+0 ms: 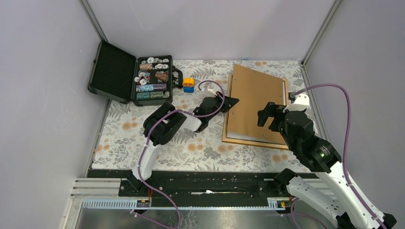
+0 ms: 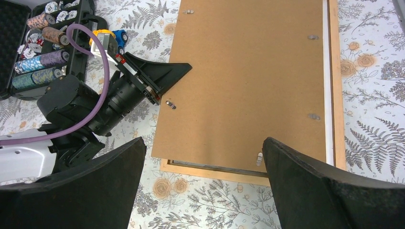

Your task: Put the photo into the frame

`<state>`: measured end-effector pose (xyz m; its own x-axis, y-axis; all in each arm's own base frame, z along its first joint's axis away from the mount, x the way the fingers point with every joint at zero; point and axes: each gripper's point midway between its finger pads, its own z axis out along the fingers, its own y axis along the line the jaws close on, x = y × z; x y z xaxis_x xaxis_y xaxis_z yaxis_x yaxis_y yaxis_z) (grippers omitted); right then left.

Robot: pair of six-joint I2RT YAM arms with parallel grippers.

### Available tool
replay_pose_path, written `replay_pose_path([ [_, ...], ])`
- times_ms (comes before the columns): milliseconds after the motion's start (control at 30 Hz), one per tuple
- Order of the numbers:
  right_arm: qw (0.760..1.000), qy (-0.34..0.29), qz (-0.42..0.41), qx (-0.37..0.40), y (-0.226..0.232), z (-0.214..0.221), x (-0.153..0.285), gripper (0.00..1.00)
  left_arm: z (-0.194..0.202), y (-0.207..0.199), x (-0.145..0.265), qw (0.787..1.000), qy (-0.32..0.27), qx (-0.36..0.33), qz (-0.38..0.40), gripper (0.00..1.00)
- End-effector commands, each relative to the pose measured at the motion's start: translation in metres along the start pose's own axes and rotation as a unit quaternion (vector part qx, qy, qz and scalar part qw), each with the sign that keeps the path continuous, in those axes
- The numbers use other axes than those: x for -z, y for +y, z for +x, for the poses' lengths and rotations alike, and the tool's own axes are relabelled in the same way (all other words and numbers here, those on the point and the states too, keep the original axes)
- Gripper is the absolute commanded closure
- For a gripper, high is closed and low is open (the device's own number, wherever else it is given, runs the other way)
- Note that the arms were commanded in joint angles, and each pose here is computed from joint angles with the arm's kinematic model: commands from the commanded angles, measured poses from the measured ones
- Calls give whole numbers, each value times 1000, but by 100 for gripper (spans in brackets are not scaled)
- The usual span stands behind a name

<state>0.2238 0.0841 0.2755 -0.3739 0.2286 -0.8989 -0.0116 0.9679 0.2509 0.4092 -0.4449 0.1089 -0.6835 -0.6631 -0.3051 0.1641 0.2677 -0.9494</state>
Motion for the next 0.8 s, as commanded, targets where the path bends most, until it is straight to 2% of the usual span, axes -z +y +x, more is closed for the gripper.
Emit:
replay_pose_path([
  [0, 1000, -15, -8, -14, 5, -7, -2, 0, 2, -27, -6, 999, -8, -11, 42, 100],
  [167, 1000, -16, -9, -14, 6, -7, -2, 0, 9, -20, -13, 1000, 13, 4, 13, 100],
  [367, 1000, -14, -8, -13, 5, -6, -3, 0, 9, -39, -1, 999, 17, 23, 37, 100],
  [767, 1000, -15, -10, -16, 6, -6, -3, 0, 8, -45, 7, 999, 26, 28, 25, 100],
])
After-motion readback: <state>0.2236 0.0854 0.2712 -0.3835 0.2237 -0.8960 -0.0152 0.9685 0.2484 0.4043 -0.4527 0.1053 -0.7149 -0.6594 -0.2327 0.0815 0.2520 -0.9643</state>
